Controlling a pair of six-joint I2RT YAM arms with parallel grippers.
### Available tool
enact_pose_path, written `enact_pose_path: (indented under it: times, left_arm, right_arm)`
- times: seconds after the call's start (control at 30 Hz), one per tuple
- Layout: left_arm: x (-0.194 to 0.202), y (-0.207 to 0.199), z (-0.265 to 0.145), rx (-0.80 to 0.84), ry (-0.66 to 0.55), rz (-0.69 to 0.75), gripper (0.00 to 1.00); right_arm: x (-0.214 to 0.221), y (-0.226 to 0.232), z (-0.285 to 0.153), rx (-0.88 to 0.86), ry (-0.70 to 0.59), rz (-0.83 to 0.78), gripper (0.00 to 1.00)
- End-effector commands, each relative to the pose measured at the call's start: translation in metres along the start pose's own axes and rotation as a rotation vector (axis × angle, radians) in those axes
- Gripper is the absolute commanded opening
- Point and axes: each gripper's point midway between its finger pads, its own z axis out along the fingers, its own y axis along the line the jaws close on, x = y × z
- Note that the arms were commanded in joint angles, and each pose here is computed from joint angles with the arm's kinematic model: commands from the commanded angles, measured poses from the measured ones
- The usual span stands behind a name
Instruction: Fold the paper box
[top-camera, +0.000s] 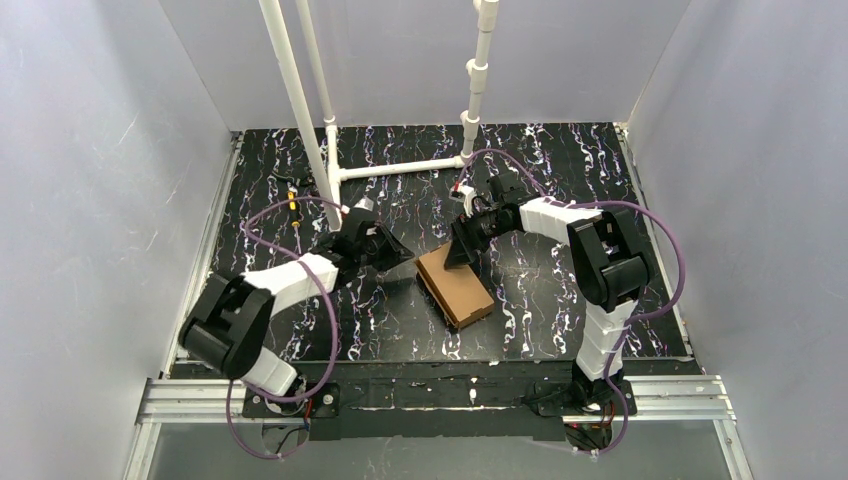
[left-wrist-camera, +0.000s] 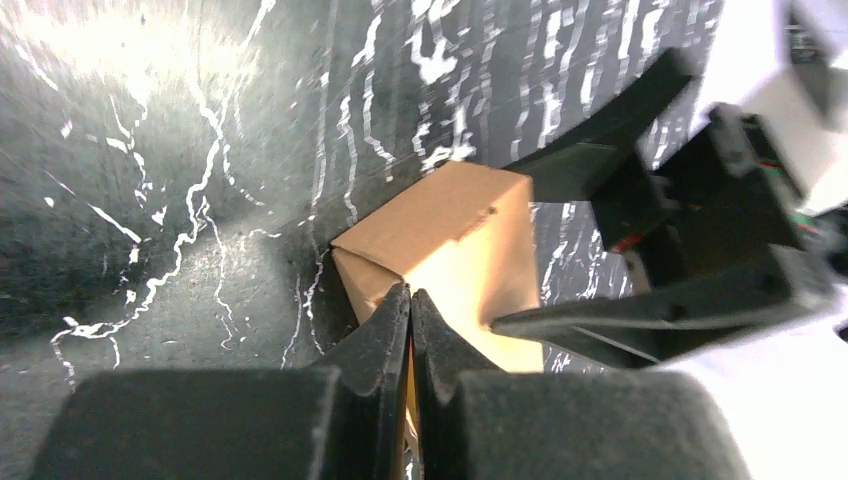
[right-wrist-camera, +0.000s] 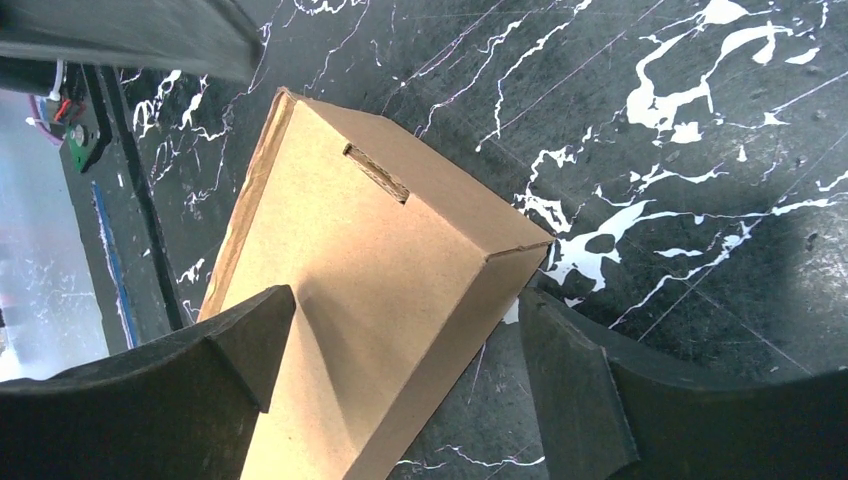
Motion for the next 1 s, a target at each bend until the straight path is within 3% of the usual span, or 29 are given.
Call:
enact_pose_path:
  times: [0.0,0.17,0.3,0.47,0.97]
  left_arm:
    - [-0.032,-0.02,-0.046,0.04,-0.169,0.135,0.06]
    - [-0.015,-0.004,-0.076,0.079,-0.182,0.119,0.37]
    - [0.012,0.006,-0.081,0.119,-0.104,0.059,0.52]
    - [0.017,-0.001,-0.074,0.146,-0.084,0.041,0.71]
    - [0.009,-0.023,-0.007,0.162,-0.014,0.018,0.74]
  right_arm:
    - [-0.018,0.008,-0.015,0.005,-0.043,-0.067,0.92]
    - [-0.019,0.009,-0.021,0.023,-0.044,-0.103,0.92]
    - [-0.017,0.01,-0.024,0.035,-0.034,-0.128,0.91]
    - [-0.013,0.012,-0.025,0.026,-0.022,-0.143,0.89]
    - [-0.004,0.016,-0.018,-0.024,-0.021,-0.104,0.75]
